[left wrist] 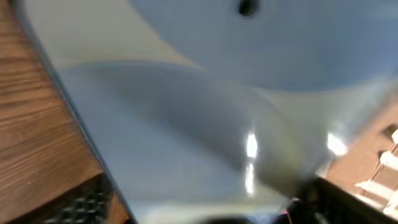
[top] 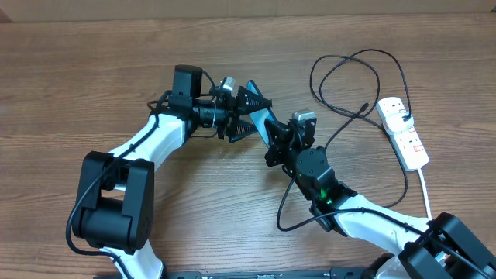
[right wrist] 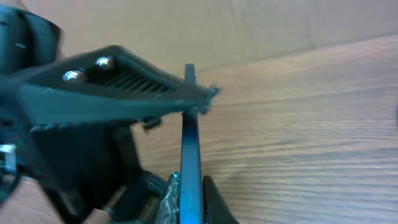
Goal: Plug charger to phone and switch on socket
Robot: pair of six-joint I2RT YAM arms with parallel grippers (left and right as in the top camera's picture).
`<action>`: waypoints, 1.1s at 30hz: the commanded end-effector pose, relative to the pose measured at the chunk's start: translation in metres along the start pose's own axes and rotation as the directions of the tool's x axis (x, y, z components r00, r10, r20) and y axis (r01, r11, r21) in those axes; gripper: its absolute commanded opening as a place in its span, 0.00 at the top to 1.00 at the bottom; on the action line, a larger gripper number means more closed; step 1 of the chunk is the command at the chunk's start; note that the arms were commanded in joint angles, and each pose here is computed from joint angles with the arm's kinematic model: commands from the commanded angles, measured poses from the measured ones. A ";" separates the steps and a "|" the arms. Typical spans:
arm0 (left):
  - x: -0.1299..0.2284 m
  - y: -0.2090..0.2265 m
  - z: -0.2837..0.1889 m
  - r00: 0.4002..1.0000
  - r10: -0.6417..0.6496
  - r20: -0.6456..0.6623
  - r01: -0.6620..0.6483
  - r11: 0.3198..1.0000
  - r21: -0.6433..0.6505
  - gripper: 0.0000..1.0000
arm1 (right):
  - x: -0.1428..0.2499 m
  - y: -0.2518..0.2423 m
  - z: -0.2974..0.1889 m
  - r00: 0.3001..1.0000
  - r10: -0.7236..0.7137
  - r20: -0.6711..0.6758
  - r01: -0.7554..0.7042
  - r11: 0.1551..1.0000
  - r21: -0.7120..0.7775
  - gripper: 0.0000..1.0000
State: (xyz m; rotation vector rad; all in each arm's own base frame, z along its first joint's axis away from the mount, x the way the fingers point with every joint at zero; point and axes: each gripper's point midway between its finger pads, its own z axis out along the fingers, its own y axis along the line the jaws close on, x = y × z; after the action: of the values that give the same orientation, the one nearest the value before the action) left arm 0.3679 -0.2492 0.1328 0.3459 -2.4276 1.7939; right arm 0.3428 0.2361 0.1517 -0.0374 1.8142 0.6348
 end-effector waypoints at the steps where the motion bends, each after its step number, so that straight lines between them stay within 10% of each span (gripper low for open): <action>1: -0.002 -0.010 0.000 0.999 0.042 -0.009 -0.041 0.999 0.030 0.00 | -0.019 0.016 -0.002 0.995 0.092 0.049 -0.090 0.995 -0.051 0.96; 12: -0.029 -0.080 -0.052 0.908 0.377 0.184 -0.404 0.903 0.146 0.00 | -0.054 0.001 -0.026 0.929 0.362 0.074 -0.361 0.932 -0.020 0.96; 21: 0.009 -0.130 -0.140 0.729 0.577 0.370 -0.615 0.788 -0.018 0.00 | -0.074 -0.043 -0.082 0.801 0.596 0.058 -0.599 0.795 0.094 0.96; 33: 0.119 -0.046 -0.231 0.655 0.524 0.545 -0.112 0.780 -0.616 0.00 | -0.024 -0.012 -0.101 0.581 0.759 -0.294 -0.769 0.630 0.108 0.96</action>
State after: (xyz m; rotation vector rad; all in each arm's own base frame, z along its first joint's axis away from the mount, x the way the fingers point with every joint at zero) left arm 0.2689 -0.0985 0.2710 0.4956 -3.3218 1.4558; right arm 0.2799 0.1516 0.1863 0.6669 2.0443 1.1203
